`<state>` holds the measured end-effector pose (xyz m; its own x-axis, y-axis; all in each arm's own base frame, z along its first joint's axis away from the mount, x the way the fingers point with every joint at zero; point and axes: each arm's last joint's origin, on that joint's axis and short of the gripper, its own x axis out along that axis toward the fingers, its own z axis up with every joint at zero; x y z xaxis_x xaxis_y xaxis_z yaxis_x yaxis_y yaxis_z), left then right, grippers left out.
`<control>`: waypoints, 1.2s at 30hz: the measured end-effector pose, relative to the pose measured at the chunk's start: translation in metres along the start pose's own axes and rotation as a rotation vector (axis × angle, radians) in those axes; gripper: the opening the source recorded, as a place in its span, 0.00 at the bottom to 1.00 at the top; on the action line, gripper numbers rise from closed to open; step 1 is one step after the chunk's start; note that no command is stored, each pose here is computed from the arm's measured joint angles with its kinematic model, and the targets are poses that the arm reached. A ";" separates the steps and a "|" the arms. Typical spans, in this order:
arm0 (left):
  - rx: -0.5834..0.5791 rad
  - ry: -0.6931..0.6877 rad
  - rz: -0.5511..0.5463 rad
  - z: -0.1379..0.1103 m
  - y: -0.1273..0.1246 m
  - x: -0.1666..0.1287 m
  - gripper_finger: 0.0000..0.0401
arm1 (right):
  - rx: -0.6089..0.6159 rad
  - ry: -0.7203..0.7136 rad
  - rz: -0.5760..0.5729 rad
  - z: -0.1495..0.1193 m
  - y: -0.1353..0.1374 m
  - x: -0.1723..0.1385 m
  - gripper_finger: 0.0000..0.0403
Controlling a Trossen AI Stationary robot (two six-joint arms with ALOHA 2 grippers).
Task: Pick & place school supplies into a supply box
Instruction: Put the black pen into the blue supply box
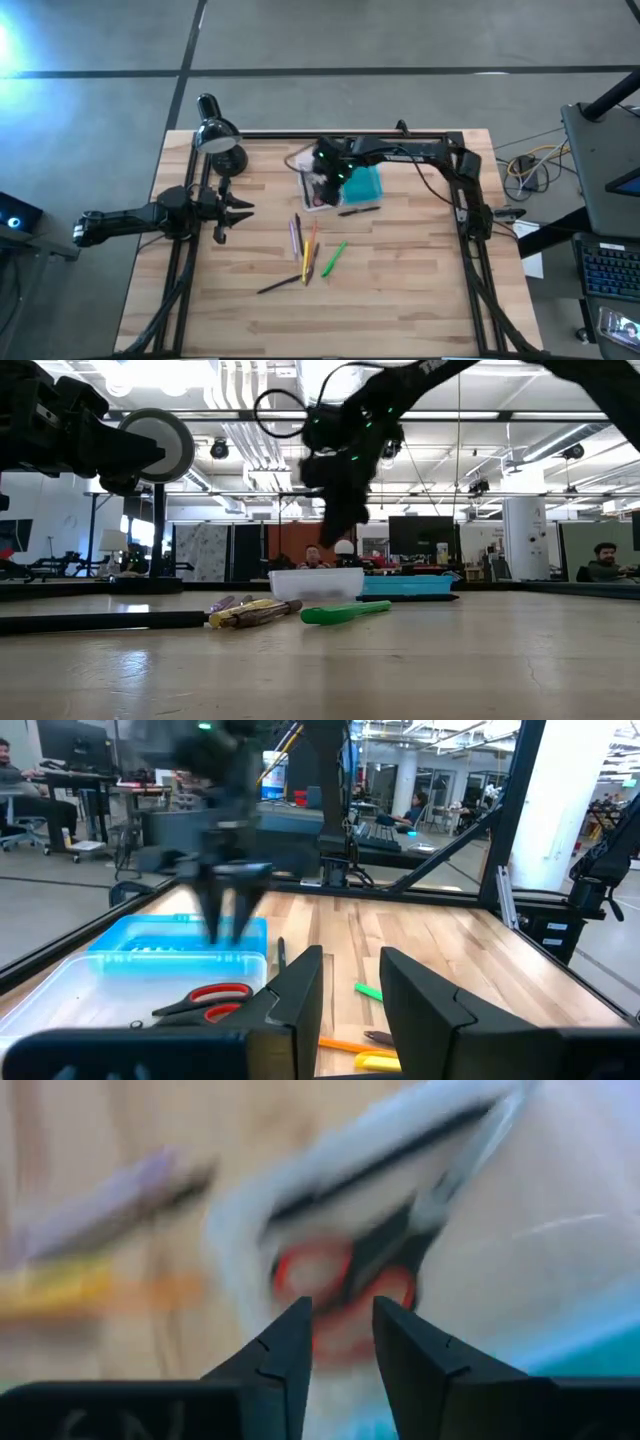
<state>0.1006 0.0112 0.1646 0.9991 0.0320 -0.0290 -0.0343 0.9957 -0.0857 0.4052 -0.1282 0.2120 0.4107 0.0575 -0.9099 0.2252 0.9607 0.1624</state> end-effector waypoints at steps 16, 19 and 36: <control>0.000 0.000 0.000 0.000 0.000 0.000 0.22 | -0.303 0.136 0.051 -0.127 0.057 -0.049 0.55; 0.000 0.000 0.000 0.000 0.000 0.000 0.22 | -0.346 0.177 -0.008 -0.145 0.069 -0.032 0.57; 0.000 0.000 0.000 0.000 0.000 0.000 0.22 | -0.281 0.103 -0.143 -0.152 0.047 0.015 0.53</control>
<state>0.1007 0.0112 0.1645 0.9991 0.0316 -0.0294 -0.0340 0.9957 -0.0860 0.2878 -0.0412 0.1476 0.2981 -0.0697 -0.9520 0.0159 0.9976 -0.0681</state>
